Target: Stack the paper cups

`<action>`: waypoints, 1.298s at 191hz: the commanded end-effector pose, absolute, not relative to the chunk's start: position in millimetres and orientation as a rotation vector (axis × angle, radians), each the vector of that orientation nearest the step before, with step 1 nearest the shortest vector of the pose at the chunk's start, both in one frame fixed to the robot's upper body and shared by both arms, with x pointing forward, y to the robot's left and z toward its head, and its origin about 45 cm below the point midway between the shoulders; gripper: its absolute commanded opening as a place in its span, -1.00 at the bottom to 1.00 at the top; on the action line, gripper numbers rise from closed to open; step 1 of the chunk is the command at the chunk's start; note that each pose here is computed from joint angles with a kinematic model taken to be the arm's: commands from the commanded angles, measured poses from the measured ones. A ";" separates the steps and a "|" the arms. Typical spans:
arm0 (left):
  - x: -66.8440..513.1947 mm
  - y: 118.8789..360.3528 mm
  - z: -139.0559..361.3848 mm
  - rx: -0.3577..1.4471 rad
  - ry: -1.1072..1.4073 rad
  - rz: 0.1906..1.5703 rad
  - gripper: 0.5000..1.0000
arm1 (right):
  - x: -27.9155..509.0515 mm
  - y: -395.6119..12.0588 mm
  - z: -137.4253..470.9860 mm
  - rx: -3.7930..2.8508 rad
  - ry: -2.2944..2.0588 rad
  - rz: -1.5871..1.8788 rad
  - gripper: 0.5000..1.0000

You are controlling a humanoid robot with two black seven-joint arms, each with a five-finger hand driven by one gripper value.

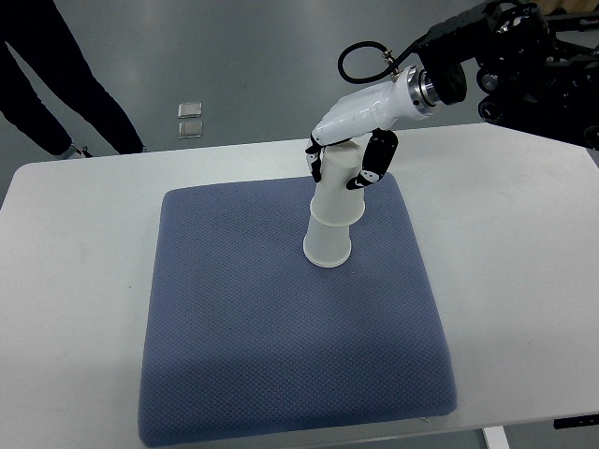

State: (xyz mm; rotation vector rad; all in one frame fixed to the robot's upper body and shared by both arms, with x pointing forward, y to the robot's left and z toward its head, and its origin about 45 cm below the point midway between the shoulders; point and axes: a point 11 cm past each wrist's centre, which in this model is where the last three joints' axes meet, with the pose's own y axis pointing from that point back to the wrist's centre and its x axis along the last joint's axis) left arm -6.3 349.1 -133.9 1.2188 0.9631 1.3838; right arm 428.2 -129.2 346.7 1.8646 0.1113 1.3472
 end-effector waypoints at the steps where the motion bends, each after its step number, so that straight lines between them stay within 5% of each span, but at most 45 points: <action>1: -6.2 349.1 -133.9 1.219 0.963 1.384 1.00 | 428.8 -125.6 341.5 1.868 0.113 1.349 -0.55; 47: -6.2 349.1 -133.9 1.219 0.963 1.384 1.00 | 428.1 -120.2 332.7 1.885 0.114 1.347 -0.42; 79: -6.2 349.1 -133.9 1.219 0.963 1.384 1.00 | 428.4 -119.4 333.0 1.895 0.099 1.351 0.32; 122: -6.2 349.1 -133.9 1.219 0.963 1.384 1.00 | 428.8 -119.8 333.9 1.895 0.096 1.352 0.58; 202: -6.2 349.1 -133.9 1.219 0.963 1.384 1.00 | 443.2 -121.2 357.8 1.912 -0.008 1.376 0.65; 248: -6.2 349.1 -133.9 1.219 0.963 1.384 1.00 | 474.3 -141.0 376.3 2.223 -0.431 1.182 0.65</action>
